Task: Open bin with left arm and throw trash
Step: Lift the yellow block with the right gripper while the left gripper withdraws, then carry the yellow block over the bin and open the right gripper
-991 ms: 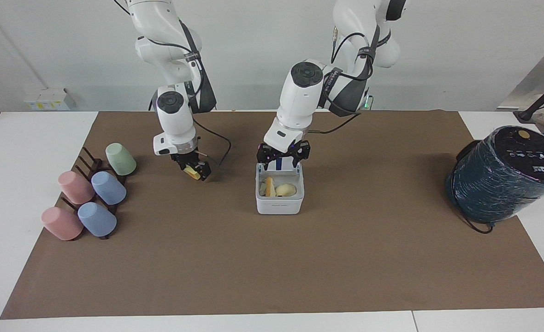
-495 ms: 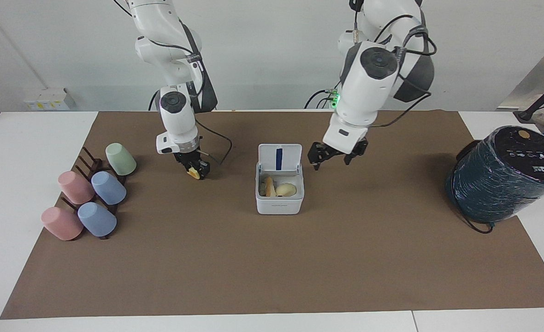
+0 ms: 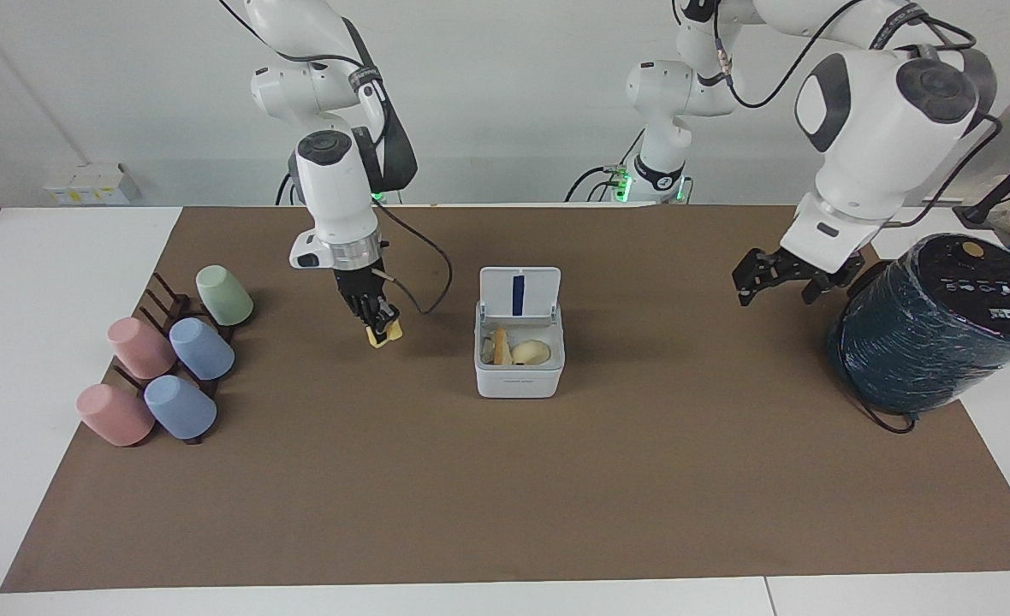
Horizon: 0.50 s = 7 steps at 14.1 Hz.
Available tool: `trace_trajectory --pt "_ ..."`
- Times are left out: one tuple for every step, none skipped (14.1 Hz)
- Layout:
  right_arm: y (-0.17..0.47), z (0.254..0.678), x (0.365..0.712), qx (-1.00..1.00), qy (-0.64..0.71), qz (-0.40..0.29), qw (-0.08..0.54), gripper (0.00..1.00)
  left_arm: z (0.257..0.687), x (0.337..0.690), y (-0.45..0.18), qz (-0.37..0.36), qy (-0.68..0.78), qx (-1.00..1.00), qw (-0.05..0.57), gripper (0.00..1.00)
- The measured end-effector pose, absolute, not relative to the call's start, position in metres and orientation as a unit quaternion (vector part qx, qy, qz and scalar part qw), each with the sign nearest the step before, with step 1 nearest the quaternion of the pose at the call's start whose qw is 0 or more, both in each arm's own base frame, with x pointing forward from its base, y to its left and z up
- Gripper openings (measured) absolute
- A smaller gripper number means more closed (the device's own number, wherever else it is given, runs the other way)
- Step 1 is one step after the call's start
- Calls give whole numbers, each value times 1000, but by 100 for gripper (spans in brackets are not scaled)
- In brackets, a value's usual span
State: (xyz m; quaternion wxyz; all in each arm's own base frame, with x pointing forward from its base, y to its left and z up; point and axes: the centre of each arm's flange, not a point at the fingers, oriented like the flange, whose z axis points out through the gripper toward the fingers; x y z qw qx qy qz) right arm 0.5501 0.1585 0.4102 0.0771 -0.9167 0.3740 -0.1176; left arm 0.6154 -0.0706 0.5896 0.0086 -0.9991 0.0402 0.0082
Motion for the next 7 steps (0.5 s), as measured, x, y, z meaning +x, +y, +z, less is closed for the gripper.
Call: trace_trajectory --pt "159 425 563 -913 380 -125 84 11 603 606 -65 9 43 -999 10 100" --pt "161 438 576 -907 389 -128 94 11 616 597 -63 9 43 -999 11 100" --pt "164 449 588 -903 395 -130 103 11 628 589 -64 5 45 -999 11 100" --pt "168 456 597 -902 397 -129 108 11 638 582 -65 1 46 -999 10 100" --pt "177 462 604 -903 396 -125 110 11 646 577 -66 -4 48 -999 9 100" --pt "189 464 609 -903 397 -120 115 11 650 575 -67 -7 49 -999 9 100" --pt "207 464 611 -899 405 -115 123 11 652 573 -68 -9 51 -999 8 100"
